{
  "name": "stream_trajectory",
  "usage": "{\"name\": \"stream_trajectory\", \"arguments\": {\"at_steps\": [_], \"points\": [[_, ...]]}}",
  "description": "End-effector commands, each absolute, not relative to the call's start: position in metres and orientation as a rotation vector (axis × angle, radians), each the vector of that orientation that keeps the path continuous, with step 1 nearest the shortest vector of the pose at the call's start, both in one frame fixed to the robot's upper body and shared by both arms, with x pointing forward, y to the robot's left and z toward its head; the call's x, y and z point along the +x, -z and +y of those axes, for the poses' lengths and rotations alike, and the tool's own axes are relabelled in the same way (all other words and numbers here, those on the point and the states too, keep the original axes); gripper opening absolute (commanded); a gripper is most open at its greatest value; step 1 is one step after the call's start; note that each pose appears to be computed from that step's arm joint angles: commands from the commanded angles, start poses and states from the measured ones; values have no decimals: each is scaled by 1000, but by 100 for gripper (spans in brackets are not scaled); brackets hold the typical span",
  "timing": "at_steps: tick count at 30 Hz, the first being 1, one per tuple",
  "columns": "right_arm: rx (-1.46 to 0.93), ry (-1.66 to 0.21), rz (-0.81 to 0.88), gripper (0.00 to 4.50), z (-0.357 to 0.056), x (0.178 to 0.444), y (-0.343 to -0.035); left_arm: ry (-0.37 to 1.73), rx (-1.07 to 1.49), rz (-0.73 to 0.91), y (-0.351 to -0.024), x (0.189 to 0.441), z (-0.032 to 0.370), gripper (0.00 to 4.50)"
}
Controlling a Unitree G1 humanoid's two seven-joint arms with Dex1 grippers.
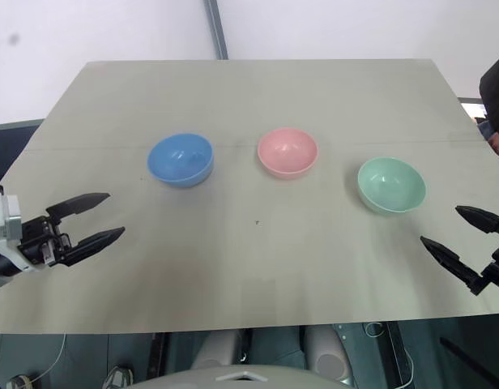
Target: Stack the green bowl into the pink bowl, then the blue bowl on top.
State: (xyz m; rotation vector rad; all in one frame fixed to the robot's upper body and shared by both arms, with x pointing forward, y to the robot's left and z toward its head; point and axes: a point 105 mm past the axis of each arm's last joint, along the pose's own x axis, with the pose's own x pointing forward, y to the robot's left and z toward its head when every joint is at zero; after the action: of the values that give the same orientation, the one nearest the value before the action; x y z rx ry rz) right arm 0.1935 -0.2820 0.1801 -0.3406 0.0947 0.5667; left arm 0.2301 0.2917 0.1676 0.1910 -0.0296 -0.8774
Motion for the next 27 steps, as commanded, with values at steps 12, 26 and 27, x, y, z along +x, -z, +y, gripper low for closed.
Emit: {"name": "stream_trajectory", "arguments": {"at_steps": [12, 26, 27], "points": [[-379, -589, 55, 446, -275, 200, -193, 881, 221, -58, -185, 230, 288, 450], [-389, -638, 50, 446, -260, 206, -193, 938, 162, -83, -191, 231, 268, 450], [-411, -653, 50, 446, -252, 210, -193, 960, 134, -82, -192, 230, 263, 450]]}}
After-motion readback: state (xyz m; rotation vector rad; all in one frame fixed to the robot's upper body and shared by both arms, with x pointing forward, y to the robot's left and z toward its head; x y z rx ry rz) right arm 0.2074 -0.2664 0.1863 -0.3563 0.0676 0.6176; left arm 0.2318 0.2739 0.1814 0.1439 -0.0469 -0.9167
